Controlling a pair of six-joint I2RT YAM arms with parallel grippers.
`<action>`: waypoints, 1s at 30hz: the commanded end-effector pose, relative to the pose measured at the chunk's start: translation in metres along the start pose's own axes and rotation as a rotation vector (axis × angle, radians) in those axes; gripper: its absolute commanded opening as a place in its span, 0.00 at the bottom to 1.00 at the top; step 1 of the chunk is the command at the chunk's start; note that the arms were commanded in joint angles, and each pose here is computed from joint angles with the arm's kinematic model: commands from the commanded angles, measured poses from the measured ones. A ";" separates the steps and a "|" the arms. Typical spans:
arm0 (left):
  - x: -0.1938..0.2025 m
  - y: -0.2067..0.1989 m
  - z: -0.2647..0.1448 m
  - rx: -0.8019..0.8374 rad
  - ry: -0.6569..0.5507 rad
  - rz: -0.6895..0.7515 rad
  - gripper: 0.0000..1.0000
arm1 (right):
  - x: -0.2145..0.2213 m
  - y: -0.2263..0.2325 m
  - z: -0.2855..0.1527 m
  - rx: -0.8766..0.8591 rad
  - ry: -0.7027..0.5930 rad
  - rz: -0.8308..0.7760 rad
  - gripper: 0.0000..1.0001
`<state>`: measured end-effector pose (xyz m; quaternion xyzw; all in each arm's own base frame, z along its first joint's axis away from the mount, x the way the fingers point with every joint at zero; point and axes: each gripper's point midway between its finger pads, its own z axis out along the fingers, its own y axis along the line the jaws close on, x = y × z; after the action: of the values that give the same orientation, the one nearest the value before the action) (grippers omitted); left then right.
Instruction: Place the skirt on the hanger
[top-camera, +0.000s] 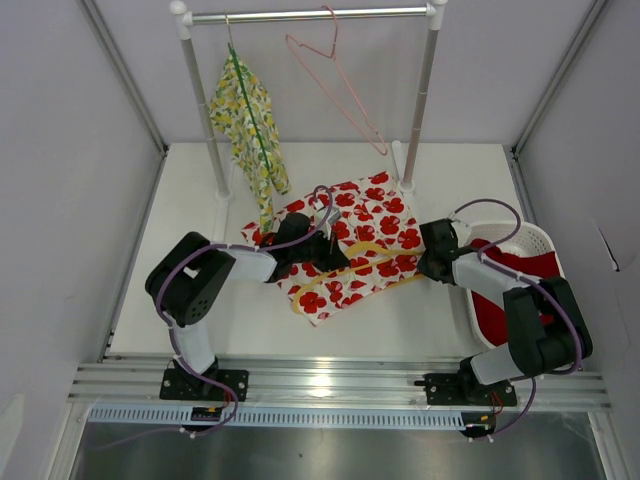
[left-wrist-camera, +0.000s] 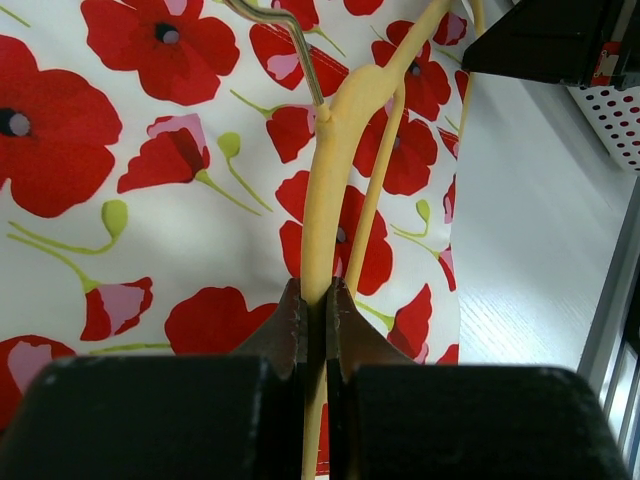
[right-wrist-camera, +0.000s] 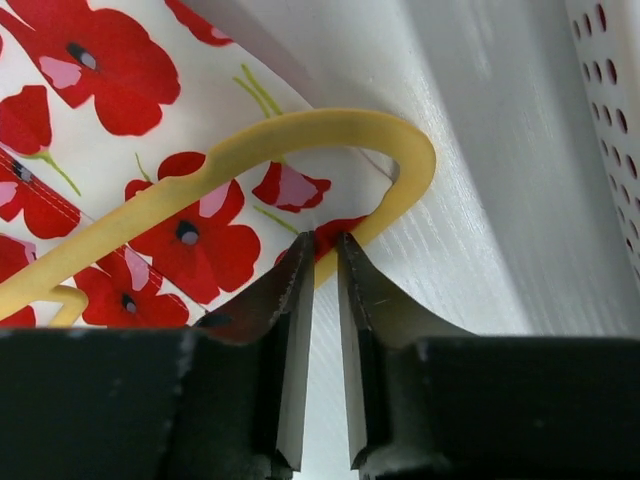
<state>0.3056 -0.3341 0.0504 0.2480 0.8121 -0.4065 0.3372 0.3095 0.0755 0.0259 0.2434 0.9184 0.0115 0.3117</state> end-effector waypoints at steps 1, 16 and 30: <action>0.014 0.018 -0.003 -0.084 0.043 0.021 0.00 | -0.016 0.019 -0.002 -0.050 -0.035 0.021 0.14; 0.023 0.022 0.001 -0.119 0.070 0.017 0.00 | -0.025 0.039 -0.021 -0.121 -0.054 -0.005 0.25; 0.037 0.046 0.008 -0.257 0.135 -0.061 0.00 | -0.007 0.039 0.004 -0.152 -0.034 0.000 0.26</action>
<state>0.3152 -0.3350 0.0352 0.2167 0.8426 -0.3714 0.3243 0.3272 0.1042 0.0324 0.2135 0.9178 0.0629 0.3287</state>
